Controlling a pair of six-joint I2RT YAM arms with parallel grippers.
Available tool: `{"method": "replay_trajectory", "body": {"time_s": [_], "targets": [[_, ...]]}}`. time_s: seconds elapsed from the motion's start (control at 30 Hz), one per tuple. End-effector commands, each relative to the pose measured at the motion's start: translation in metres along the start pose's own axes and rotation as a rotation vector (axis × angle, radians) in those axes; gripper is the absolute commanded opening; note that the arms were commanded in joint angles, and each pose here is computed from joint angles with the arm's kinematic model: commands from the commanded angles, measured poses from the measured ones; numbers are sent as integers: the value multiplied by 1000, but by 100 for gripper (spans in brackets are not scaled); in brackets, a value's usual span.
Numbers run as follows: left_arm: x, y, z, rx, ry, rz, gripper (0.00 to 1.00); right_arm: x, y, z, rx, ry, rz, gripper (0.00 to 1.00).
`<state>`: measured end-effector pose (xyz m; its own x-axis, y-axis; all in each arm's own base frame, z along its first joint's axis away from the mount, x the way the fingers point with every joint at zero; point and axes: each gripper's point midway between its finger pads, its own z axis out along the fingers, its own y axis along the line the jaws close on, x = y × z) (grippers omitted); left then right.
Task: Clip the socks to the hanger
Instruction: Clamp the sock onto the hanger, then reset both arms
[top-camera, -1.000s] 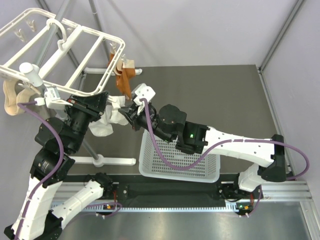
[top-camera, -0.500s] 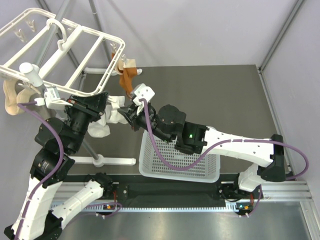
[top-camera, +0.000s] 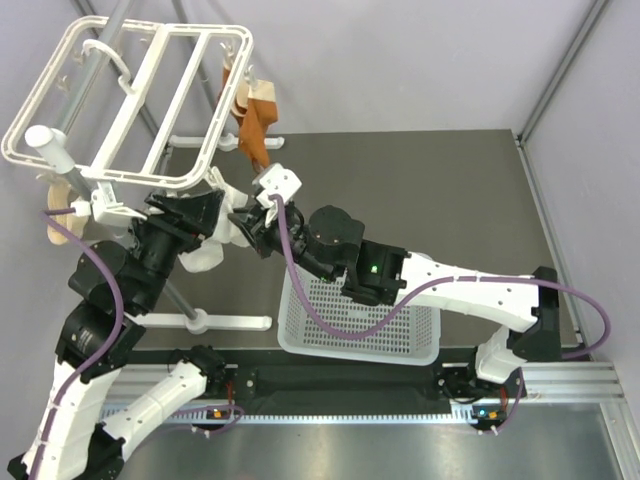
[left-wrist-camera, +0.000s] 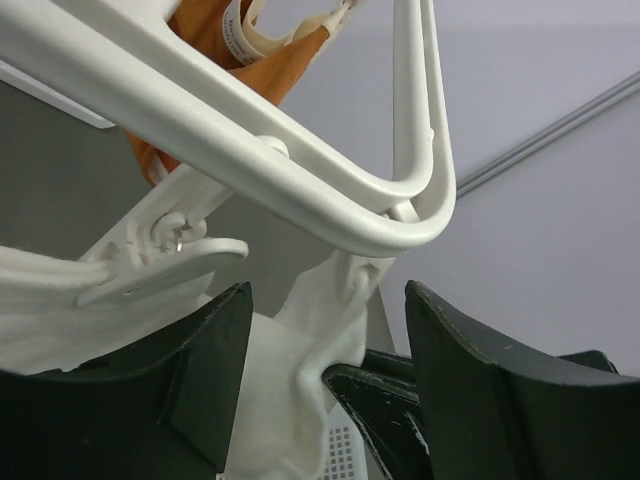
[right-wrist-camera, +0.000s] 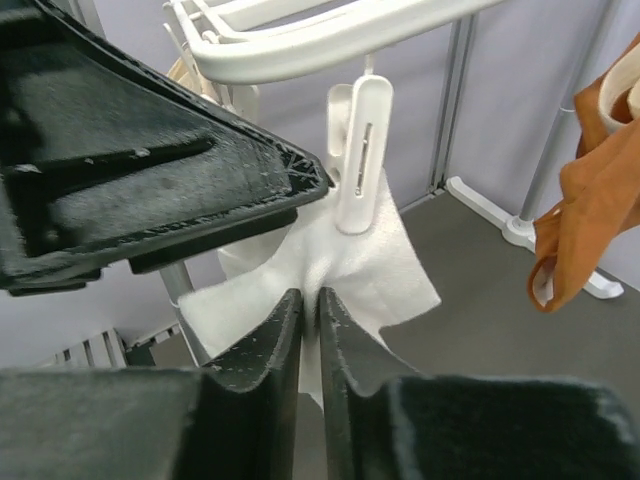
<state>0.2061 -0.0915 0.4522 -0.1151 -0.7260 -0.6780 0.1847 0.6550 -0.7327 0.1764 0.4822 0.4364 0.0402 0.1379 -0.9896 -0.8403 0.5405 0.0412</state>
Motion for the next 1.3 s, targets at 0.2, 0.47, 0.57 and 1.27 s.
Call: {"method": "replay_trajectory", "body": {"time_s": [0.2,0.47,0.57,1.27], "targets": [[-8,-9,-37,97,20,46,69,4,-16,-7,131,29,32,50],[6,-10,-65,187,96,94,70,46,-54,-60,270,159,35,85],[22,-9,-70,230,145,86,71,82,-69,-89,318,242,48,90],[134,39,-70,282,403,-107,72,216,-109,-239,517,439,434,100]]}}
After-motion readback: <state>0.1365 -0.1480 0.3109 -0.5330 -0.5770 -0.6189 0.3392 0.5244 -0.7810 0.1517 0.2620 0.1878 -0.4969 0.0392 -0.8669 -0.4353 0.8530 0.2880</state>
